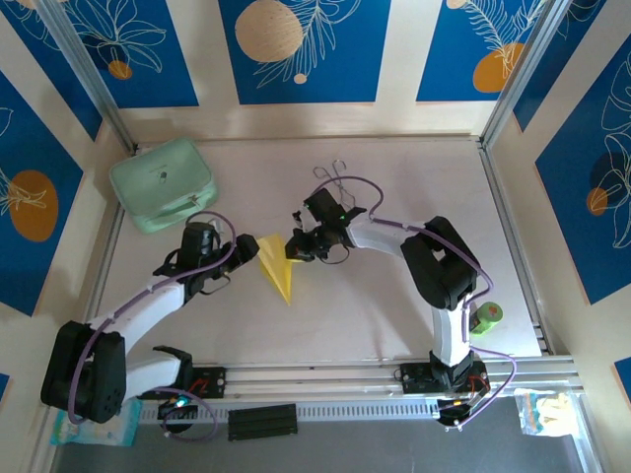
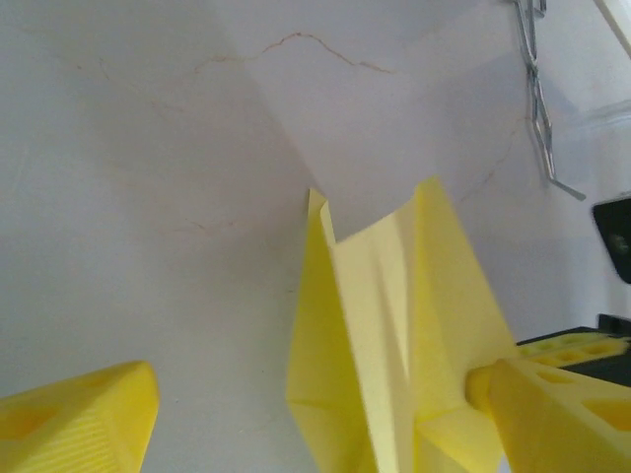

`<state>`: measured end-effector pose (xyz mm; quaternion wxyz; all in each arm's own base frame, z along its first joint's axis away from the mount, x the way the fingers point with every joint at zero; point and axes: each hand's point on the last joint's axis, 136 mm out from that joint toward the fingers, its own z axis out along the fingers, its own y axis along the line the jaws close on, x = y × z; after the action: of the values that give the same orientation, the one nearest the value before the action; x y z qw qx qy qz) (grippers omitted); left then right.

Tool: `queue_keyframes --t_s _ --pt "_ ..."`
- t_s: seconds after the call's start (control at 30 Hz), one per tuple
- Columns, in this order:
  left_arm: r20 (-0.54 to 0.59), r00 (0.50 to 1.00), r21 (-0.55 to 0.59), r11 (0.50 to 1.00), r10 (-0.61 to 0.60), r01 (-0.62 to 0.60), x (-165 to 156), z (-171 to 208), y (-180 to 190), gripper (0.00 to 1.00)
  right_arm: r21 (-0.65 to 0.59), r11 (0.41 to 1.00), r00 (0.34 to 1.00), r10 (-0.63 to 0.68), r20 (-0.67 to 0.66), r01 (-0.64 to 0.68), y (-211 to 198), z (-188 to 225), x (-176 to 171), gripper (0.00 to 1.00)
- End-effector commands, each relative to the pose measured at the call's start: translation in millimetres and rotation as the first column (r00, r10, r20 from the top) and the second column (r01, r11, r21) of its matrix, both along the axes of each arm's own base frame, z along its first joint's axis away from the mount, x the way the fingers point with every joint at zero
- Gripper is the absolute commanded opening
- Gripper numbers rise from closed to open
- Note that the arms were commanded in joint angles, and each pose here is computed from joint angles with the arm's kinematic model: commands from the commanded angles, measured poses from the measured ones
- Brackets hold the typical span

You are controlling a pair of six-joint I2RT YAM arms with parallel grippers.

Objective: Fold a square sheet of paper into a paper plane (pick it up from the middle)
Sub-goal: Turn over the paper at the center of the table.

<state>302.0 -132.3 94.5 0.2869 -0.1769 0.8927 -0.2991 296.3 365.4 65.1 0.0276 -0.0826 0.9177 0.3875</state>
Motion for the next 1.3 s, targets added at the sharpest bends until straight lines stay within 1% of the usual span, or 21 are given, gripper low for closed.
queue_keyframes --t_s 0.0,0.17,0.2,0.27,0.4,0.63,0.83,0.97,1.07,1.2,1.27 --pt "-0.034 0.999 -0.042 0.999 -0.026 0.025 -5 -11 -6 0.76 0.074 0.997 0.999 0.004 -0.033 -0.001 2 -4 0 0.02" --pt "-0.071 0.995 -0.117 0.991 -0.072 0.064 -10 -21 -22 0.55 0.067 0.997 0.997 -0.027 -0.066 0.031 -9 -19 1 0.03" --pt "-0.078 0.994 -0.133 0.989 -0.080 0.070 -11 -24 -25 0.52 0.062 0.997 0.997 -0.030 -0.070 0.035 -11 -22 0 0.03" --pt "-0.085 0.991 -0.161 0.983 -0.104 0.089 -12 -27 -34 0.52 0.056 0.998 0.996 -0.037 -0.077 0.042 -13 -25 1 0.03" --pt "-0.112 0.980 -0.198 0.970 -0.163 0.139 -14 -35 -53 0.43 0.043 0.997 0.995 -0.055 -0.085 0.059 -19 -30 2 0.03" --pt "-0.110 0.972 -0.237 0.955 -0.210 0.179 -8 -37 -72 0.36 0.035 0.997 0.994 -0.061 -0.094 0.065 -22 -35 1 0.03" --pt "-0.127 0.969 -0.247 0.953 -0.213 0.177 -3 -45 -77 0.26 0.035 0.997 0.993 -0.066 -0.099 0.070 -24 -35 1 0.03" --pt "-0.133 0.968 -0.266 0.949 -0.212 0.171 1 -47 -81 0.22 0.039 0.996 0.992 -0.071 -0.102 0.075 -25 -35 2 0.03" --pt "-0.154 0.967 -0.270 0.950 -0.201 0.155 3 -52 -81 0.12 0.038 0.996 0.992 -0.076 -0.101 0.080 -27 -35 3 0.03" --pt "-0.158 0.975 -0.258 0.960 -0.155 0.110 6 -51 -76 0.00 0.054 0.992 0.991 -0.105 -0.078 0.110 -32 -28 6 0.02" --pt "-0.146 0.981 -0.246 0.965 -0.132 0.093 6 -47 -71 0.00 0.060 0.990 0.991 -0.121 -0.058 0.125 -35 -22 8 0.02"
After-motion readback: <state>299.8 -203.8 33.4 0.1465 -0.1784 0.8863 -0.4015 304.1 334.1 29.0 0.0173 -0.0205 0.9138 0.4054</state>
